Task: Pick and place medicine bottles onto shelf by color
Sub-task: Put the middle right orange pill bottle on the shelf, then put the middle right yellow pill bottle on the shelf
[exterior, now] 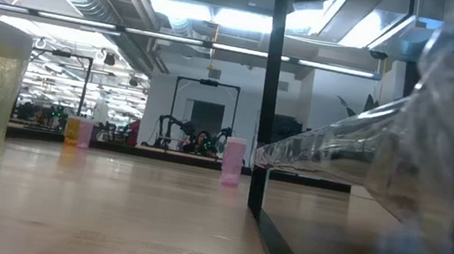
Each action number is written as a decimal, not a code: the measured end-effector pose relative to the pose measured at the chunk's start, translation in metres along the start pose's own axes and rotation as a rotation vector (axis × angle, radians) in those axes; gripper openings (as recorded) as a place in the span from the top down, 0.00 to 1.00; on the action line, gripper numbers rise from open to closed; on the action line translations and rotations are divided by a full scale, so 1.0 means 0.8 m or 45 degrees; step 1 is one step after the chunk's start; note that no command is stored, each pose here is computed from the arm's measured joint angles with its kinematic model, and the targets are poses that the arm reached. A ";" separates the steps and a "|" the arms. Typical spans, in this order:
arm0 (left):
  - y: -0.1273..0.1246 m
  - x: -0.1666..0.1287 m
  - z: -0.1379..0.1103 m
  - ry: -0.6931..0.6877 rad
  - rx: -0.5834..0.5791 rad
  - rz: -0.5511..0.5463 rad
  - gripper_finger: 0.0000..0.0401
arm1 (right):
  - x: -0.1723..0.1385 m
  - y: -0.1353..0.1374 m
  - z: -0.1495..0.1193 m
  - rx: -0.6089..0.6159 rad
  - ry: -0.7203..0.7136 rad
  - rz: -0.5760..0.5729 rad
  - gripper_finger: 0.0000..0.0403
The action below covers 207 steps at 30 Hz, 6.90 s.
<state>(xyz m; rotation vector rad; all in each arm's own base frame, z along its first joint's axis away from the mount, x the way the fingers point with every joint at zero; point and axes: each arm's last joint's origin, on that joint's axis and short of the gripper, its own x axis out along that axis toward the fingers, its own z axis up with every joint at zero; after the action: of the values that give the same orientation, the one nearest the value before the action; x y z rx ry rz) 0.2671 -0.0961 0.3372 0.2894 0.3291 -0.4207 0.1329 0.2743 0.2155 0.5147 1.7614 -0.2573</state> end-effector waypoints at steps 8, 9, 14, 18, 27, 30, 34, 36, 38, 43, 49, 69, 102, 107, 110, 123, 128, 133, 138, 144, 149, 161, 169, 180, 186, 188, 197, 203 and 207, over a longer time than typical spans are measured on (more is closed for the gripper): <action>0.000 0.000 0.000 0.000 0.000 0.000 1.00 | 0.000 0.000 0.000 -0.005 0.000 0.000 0.48; 0.000 0.000 0.000 0.000 0.000 0.000 1.00 | 0.000 0.000 0.000 -0.005 0.000 0.000 0.48; 0.000 0.000 0.000 0.000 0.000 0.000 1.00 | 0.000 0.000 0.000 -0.005 -0.001 0.000 0.45; 0.000 0.000 0.000 0.000 0.000 0.000 1.00 | 0.000 0.000 0.000 -0.005 -0.004 0.001 0.41; 0.000 0.000 0.000 0.000 0.000 -0.001 1.00 | 0.000 0.000 0.000 -0.005 -0.004 0.000 0.40; 0.000 0.000 0.000 0.000 0.000 0.000 1.00 | 0.000 0.000 0.000 -0.004 0.001 0.001 0.40; 0.000 0.000 0.000 0.000 0.000 0.000 1.00 | 0.000 0.000 0.000 -0.005 0.001 0.001 0.40; 0.000 0.000 0.000 0.000 0.000 0.000 1.00 | 0.000 0.000 0.000 -0.005 0.002 0.001 0.40; 0.000 0.000 0.000 0.000 0.000 0.000 1.00 | -0.001 0.001 0.000 -0.006 0.001 0.005 0.40; 0.000 0.000 0.000 0.001 0.000 0.000 1.00 | -0.011 0.007 -0.003 -0.025 0.000 0.035 0.40; 0.000 0.000 0.000 0.000 0.000 0.000 1.00 | -0.016 0.008 -0.004 -0.037 0.000 0.036 0.40; 0.000 0.000 -0.001 0.006 0.001 -0.001 1.00 | -0.019 0.001 -0.005 -0.013 -0.001 -0.028 0.40; 0.000 -0.001 -0.001 0.009 -0.165 0.006 1.00 | -0.114 0.006 -0.006 -0.015 -0.626 -0.079 0.40; 0.000 -0.001 -0.001 0.009 -0.201 0.006 1.00 | -0.121 -0.004 0.018 0.076 -0.642 -0.168 0.40; 0.000 -0.001 -0.001 0.010 -0.186 0.009 1.00 | -0.127 -0.011 0.038 0.138 -0.639 -0.223 0.40; -0.003 -0.050 0.000 0.113 -0.307 0.332 1.00 | -0.153 -0.031 0.121 -0.078 -0.805 -0.392 0.40; -0.002 -0.072 -0.005 0.165 -0.365 0.397 1.00 | -0.163 -0.046 0.154 -0.121 -0.771 -0.441 0.40; 0.007 -0.083 -0.014 0.240 -0.393 0.494 1.00 | -0.173 -0.059 0.190 -0.209 -0.703 -0.393 0.40; 0.027 -0.095 -0.015 0.389 -0.420 0.558 1.00 | -0.182 -0.075 0.221 -0.326 -0.605 -0.305 0.40; 0.043 -0.092 -0.017 0.498 -0.438 0.607 1.00 | -0.189 -0.108 0.234 -0.239 -0.503 -0.389 0.43; 0.050 -0.080 -0.027 0.593 -0.415 0.598 1.00 | -0.194 -0.136 0.236 -0.039 -0.485 -0.299 0.46; 0.053 -0.064 -0.033 0.632 -0.442 0.530 1.00 | -0.156 -0.197 0.237 0.299 -0.366 -0.223 0.47; 0.049 -0.063 -0.032 0.628 -0.417 0.502 1.00 | -0.122 -0.223 0.244 0.388 -0.247 -0.273 0.47; 0.045 -0.062 -0.030 0.628 -0.395 0.483 1.00 | -0.094 -0.235 0.249 0.410 -0.230 -0.274 0.47; 0.045 -0.062 -0.030 0.628 -0.395 0.483 1.00 | -0.076 -0.237 0.251 0.386 -0.232 -0.257 0.47; 0.045 -0.062 -0.031 0.628 -0.395 0.484 1.00 | -0.075 -0.238 0.251 0.385 -0.230 -0.259 0.47; 0.045 -0.062 -0.031 0.628 -0.394 0.484 1.00 | -0.073 -0.238 0.253 0.379 -0.244 -0.249 0.47; 0.045 -0.062 -0.031 0.628 -0.394 0.484 1.00 | -0.073 -0.237 0.253 0.379 -0.250 -0.244 0.47; 0.045 -0.062 -0.031 0.628 -0.394 0.484 1.00 | -0.073 -0.237 0.254 0.381 -0.255 -0.241 0.47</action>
<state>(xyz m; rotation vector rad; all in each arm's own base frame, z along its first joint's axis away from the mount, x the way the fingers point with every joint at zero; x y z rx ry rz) 0.2343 -0.0389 0.3406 0.1430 0.7972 0.0865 0.2294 0.0077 0.2015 0.5158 1.5835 -0.6902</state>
